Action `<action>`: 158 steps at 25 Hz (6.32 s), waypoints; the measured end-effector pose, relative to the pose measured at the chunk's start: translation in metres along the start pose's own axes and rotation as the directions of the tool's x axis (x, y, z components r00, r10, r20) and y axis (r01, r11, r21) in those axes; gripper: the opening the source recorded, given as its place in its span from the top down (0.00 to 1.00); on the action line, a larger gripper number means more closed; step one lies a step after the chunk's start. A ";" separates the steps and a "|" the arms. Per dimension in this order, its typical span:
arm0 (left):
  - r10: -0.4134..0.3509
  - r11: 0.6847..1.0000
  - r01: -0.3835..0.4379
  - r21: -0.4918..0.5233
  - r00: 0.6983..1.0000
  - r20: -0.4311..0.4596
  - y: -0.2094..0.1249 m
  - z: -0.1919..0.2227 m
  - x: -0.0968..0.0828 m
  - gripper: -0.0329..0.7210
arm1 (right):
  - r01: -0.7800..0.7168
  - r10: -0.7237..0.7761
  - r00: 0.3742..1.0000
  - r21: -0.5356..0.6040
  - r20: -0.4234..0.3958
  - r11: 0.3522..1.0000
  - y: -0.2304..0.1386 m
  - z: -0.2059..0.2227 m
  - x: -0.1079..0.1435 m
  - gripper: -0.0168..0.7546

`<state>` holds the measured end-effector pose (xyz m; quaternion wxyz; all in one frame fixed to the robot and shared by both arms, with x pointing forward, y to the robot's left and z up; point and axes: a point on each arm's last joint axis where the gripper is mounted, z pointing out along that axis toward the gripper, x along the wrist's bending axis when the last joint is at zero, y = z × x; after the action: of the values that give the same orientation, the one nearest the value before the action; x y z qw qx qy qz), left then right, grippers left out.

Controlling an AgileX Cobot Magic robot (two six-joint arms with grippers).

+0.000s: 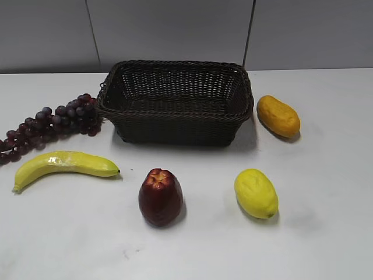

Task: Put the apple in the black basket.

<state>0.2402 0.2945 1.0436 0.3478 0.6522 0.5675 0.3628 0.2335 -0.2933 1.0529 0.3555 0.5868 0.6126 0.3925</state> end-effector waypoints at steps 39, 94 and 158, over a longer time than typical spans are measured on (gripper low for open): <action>0.000 1.000 0.000 0.000 1.000 0.000 0.000 0.000 0.000 0.64 | -0.080 0.120 0.991 0.485 -0.052 0.871 0.073 0.082 0.004 0.21; 0.000 1.000 0.000 0.000 1.000 0.000 0.000 0.000 0.000 0.64 | 0.413 -0.085 0.897 0.751 -0.435 0.516 0.014 0.321 0.316 0.21; 0.000 1.000 0.000 0.000 1.000 0.000 0.000 0.000 0.000 0.64 | 0.293 -0.117 0.935 0.545 -0.335 0.785 0.102 0.475 0.283 0.26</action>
<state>0.2402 0.2945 1.0436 0.3478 0.6522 0.5675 0.3628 0.6878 0.0198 0.9430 0.1065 0.5344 0.8085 0.2224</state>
